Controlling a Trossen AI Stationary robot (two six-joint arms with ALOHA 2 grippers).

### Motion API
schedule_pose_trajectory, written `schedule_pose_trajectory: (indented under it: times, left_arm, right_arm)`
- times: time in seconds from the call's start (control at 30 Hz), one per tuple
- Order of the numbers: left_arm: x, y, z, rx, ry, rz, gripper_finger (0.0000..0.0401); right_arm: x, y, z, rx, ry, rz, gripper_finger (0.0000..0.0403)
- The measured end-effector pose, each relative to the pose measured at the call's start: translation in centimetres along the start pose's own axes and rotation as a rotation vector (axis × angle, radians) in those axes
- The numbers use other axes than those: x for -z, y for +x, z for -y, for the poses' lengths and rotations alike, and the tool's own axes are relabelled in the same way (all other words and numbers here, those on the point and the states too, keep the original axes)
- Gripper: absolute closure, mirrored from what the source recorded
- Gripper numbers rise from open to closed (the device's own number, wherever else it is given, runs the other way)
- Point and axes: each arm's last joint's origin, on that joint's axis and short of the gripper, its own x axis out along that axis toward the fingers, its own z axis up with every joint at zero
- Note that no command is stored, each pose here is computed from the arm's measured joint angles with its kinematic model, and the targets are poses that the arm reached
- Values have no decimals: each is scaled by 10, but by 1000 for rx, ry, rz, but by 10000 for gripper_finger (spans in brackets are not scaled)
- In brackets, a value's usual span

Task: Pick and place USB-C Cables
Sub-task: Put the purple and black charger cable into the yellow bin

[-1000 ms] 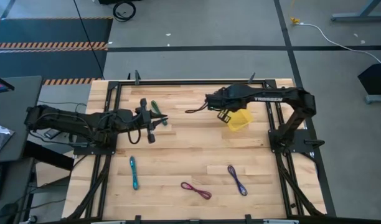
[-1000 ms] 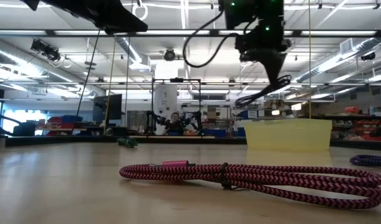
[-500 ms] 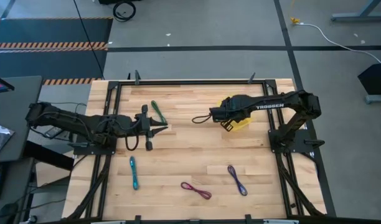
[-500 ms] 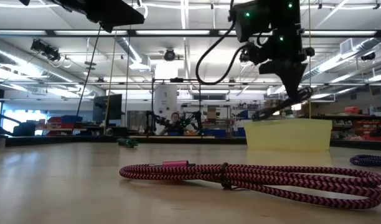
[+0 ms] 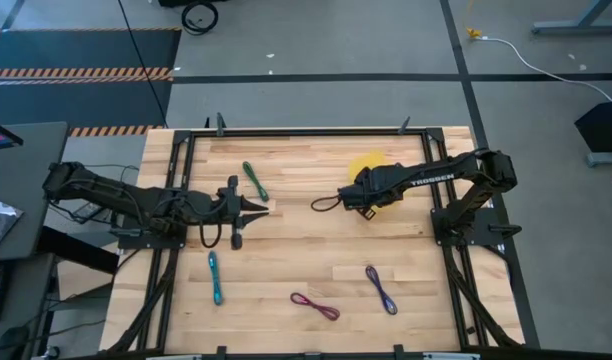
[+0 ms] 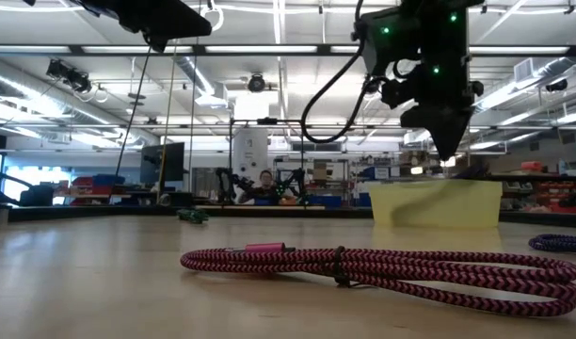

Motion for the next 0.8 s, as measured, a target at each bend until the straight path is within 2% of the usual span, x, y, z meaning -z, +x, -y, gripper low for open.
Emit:
schedule_pose_trajectory:
  times: [0.23, 0.43, 0.53, 0.7, 0.8]
  left_arm:
    - [0, 0, 0, 0, -4, 0, 349]
    - [0, 0, 0, 0, -8, -1, 349]
    - [0, 0, 0, 0, -11, -1, 349]
    - [2, 0, 0, -1, -4, -17, 349]
    - [2, 0, 0, -1, -5, -16, 349]
  right_arm:
    - [1, -1, 2, 52, -23, 28, 227]
    - [2, -1, 2, 39, -27, 12, 191]
    - [6, -2, -1, -23, -30, -66, 186]
    - [24, -11, -16, -207, -75, -258, 189]
    - [38, -19, -24, -263, -90, -336, 189]
